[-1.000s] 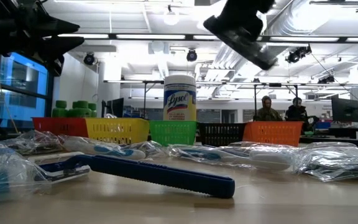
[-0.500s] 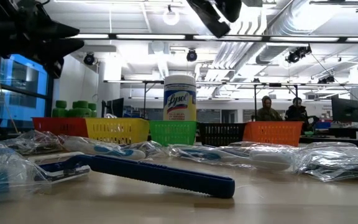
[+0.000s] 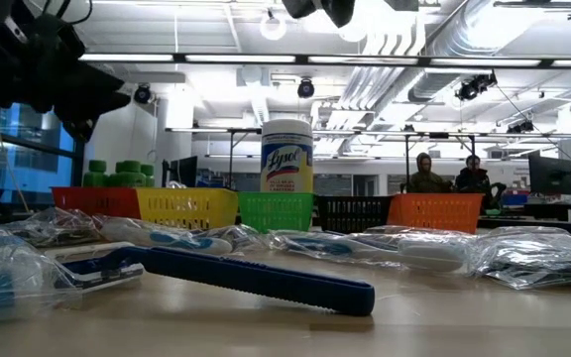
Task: Pick & Place Travel size toiletries
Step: Put the black hair comb into the yellow bin
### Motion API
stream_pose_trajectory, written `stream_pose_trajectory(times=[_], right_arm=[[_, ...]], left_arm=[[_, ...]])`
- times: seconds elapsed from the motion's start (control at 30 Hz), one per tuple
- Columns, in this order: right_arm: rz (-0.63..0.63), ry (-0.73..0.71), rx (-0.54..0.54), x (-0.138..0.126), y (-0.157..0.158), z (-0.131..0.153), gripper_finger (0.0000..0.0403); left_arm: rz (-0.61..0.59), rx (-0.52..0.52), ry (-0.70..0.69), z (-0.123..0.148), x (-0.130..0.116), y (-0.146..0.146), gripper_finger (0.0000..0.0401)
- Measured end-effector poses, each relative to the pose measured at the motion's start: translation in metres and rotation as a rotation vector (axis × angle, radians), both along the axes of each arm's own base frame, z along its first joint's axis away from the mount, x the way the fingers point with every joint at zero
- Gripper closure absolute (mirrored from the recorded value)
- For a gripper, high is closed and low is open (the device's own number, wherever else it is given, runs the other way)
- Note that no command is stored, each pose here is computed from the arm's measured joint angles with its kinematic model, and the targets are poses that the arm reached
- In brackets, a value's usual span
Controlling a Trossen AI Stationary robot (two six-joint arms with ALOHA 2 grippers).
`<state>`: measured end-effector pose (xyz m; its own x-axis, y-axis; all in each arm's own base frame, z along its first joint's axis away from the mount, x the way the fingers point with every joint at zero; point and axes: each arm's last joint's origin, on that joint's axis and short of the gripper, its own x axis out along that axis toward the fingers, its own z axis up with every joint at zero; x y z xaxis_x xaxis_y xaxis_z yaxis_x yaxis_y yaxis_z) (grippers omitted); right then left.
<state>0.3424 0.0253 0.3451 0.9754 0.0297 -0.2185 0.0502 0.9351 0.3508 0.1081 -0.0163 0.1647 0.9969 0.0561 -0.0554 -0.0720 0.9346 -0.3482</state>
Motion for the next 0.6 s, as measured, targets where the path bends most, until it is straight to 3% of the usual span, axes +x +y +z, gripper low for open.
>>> stream_pose_trajectory(times=[0.13, 0.47, 0.6], right_arm=[[0.022, -0.048, -0.058, 0.01, -0.007, 0.012, 0.0399], [0.03, -0.081, -0.125, 0.028, -0.012, 0.01, 0.0399], [-0.037, -0.089, -0.185, 0.028, -0.014, 0.011, 0.0399]], left_arm=[[0.0, 0.01, 0.042, -0.004, 0.0, 0.0, 0.0279], [0.0, 0.02, 0.087, -0.009, -0.001, 0.0, 0.0279], [0.0, 0.02, 0.089, -0.009, -0.001, 0.0, 0.0279]])
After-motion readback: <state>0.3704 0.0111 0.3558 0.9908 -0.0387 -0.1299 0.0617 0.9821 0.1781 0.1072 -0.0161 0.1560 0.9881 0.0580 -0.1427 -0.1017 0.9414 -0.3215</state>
